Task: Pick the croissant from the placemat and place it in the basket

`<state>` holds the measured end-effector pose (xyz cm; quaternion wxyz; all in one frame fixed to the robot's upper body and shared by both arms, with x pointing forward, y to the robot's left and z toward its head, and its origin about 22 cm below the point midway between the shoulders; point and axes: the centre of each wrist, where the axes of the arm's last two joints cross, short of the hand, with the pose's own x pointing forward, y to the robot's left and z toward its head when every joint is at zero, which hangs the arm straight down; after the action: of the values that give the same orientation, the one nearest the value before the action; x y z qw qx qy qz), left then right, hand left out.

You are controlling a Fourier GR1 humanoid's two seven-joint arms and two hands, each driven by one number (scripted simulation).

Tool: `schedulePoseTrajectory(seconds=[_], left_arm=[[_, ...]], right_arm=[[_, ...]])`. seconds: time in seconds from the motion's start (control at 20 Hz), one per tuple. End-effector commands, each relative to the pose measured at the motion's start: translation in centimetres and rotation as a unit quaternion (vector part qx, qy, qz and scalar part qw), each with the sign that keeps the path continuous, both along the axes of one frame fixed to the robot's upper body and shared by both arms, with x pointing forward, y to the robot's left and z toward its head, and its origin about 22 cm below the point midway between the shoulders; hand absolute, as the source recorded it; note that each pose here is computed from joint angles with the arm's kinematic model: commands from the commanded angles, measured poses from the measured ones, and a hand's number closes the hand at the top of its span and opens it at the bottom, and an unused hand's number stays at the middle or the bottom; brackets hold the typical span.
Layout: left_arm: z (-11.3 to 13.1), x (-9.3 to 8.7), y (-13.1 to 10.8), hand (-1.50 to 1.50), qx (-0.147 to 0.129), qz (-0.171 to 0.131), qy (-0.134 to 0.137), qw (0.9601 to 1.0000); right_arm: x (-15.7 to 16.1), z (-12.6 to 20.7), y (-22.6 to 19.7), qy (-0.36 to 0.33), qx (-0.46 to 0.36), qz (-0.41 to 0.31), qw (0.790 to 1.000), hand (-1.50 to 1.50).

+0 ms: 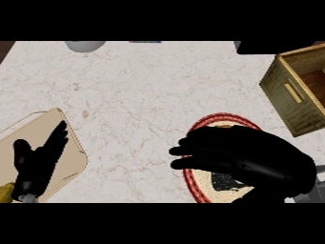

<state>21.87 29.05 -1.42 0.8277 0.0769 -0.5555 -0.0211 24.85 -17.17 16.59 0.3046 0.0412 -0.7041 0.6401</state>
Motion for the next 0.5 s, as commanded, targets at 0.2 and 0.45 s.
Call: schedulePoseTrajectory(seconds=[0.2,0.45], left_arm=[[-2.6,-2.2,0.5,0.00,-0.006,0.009,0.078,0.9969],[-3.0,-2.3,-0.3,0.00,-0.013,-0.001,0.081,0.9966]], right_arm=[[0.8,11.5,-2.8,-0.141,-0.143,-0.032,0.979,-1.50],[1.2,14.4,-3.5,-0.114,-0.280,-0.030,0.953,-1.50]])
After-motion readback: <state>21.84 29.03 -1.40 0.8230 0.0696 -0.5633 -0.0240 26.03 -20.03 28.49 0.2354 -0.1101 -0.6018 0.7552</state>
